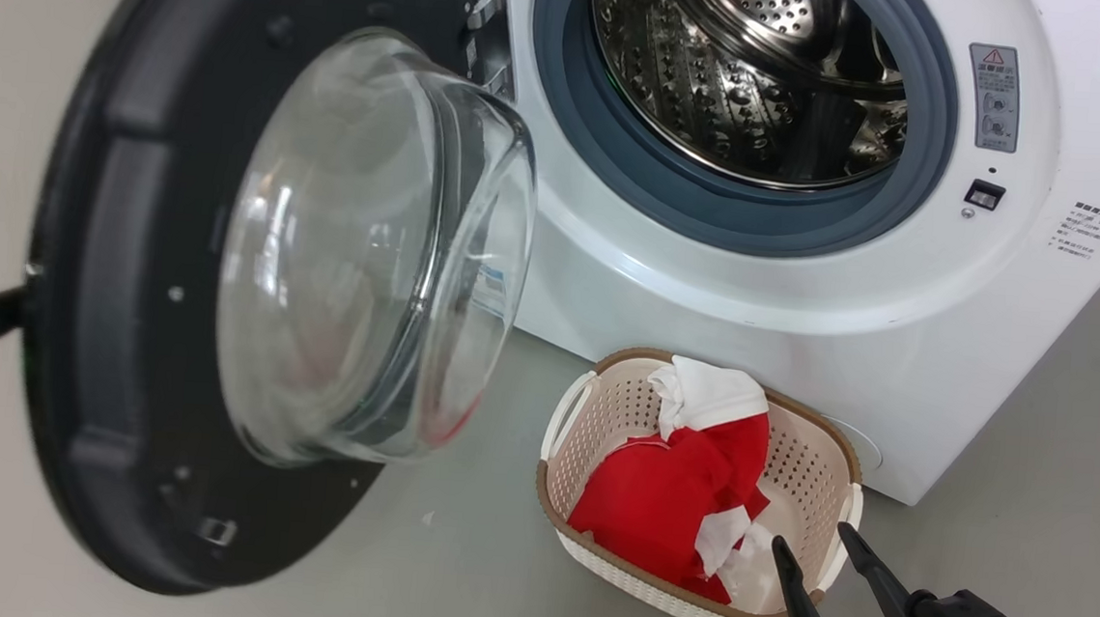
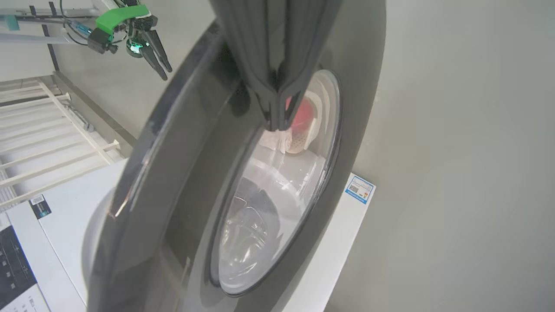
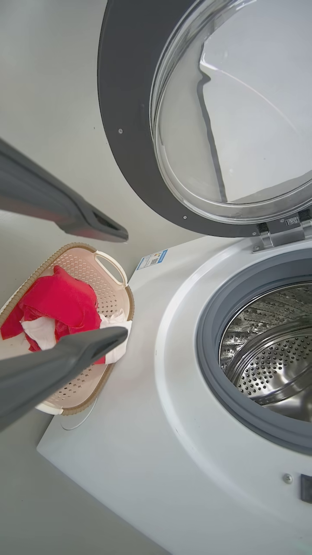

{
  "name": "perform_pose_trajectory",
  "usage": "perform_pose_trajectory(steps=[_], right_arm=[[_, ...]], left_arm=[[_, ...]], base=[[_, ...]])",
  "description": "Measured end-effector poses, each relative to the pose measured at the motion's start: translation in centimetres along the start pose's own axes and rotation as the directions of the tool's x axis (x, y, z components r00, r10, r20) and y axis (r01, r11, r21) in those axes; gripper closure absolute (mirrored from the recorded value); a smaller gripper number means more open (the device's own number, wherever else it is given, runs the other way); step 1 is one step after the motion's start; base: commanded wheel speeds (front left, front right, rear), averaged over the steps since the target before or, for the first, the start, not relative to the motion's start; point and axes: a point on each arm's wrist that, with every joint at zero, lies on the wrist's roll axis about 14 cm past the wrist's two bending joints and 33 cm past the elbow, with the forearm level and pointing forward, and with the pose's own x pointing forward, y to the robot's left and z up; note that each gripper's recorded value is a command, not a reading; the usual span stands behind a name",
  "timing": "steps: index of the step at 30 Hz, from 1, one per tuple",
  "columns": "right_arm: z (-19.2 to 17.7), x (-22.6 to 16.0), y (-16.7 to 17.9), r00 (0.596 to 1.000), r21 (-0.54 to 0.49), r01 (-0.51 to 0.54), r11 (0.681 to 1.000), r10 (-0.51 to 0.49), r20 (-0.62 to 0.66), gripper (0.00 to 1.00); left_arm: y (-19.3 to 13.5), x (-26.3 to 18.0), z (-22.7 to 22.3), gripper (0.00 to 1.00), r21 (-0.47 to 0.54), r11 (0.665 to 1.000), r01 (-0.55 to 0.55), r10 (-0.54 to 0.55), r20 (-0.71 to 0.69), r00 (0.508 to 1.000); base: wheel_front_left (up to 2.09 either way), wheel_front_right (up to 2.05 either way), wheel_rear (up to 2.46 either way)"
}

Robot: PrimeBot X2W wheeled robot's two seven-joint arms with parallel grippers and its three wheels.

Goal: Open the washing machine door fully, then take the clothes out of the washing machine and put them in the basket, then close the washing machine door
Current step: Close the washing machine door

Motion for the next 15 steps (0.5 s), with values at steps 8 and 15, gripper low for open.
perform_pose_trajectory(steps=[8, 15], right_arm=[[0.4, -0.5, -0.4, 1.0, -0.002, 0.017, 1.0, -0.017, 0.013, 0.0], [0.1, -1.2, -1.0, 0.999, 0.009, 0.046, 0.999, -0.046, 0.009, 0.0]], left_arm=[[-5.5, 1.8, -1.9, 1.0, 0.054, 0.983, 0.178, -0.175, -0.062, 0.983], [-9.6, 4.0, -4.0, 1.0, 0.061, 0.95, 0.308, -0.3, -0.11, 0.948]], base=[[0.0, 0.0, 0.0], [0.0, 0.0, 0.0]])
